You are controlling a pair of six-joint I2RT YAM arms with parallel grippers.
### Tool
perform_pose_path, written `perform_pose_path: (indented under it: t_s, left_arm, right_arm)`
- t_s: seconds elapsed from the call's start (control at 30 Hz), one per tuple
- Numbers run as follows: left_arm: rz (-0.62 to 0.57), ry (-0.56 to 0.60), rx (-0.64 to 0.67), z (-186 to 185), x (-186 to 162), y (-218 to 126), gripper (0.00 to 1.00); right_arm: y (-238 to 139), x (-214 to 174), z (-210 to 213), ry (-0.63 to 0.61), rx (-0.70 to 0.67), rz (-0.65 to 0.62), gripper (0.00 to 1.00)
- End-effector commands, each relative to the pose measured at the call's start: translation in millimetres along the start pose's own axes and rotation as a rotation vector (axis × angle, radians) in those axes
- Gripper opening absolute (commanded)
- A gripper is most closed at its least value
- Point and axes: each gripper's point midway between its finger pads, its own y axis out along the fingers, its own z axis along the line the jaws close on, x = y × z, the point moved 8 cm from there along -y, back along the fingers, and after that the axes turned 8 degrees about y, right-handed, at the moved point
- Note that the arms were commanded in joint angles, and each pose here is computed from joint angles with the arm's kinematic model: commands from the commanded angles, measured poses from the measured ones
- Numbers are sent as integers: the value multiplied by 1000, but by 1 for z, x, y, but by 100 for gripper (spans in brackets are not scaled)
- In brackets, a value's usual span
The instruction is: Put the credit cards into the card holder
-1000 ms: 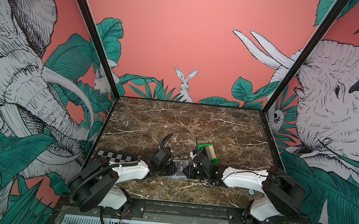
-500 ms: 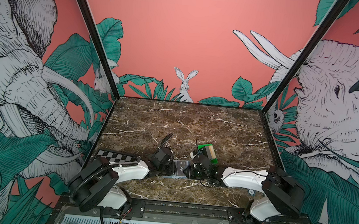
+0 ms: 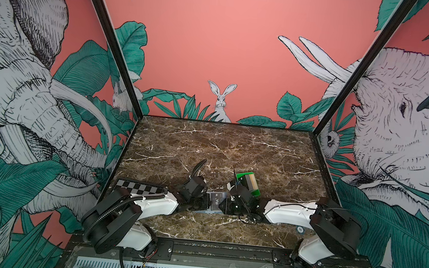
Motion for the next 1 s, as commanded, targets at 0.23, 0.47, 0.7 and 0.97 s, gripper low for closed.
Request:
perform_pose_path:
  t_s: [0.23, 0.47, 0.7, 0.97]
  left_arm:
    - [53, -19, 41, 11, -15, 4, 12]
    - [45, -25, 22, 8, -14, 3, 12]
    - [18, -22, 9, 4, -11, -6, 12]
    - [-48, 24, 25, -7, 2, -34, 17]
  right_arm:
    - [2, 3, 6, -8, 57, -9, 25]
    - [-1, 7, 16, -22, 91, -24, 25]
    - [-3, 13, 26, -34, 78, -32, 25]
    - [-4, 16, 40, -61, 74, -37, 26]
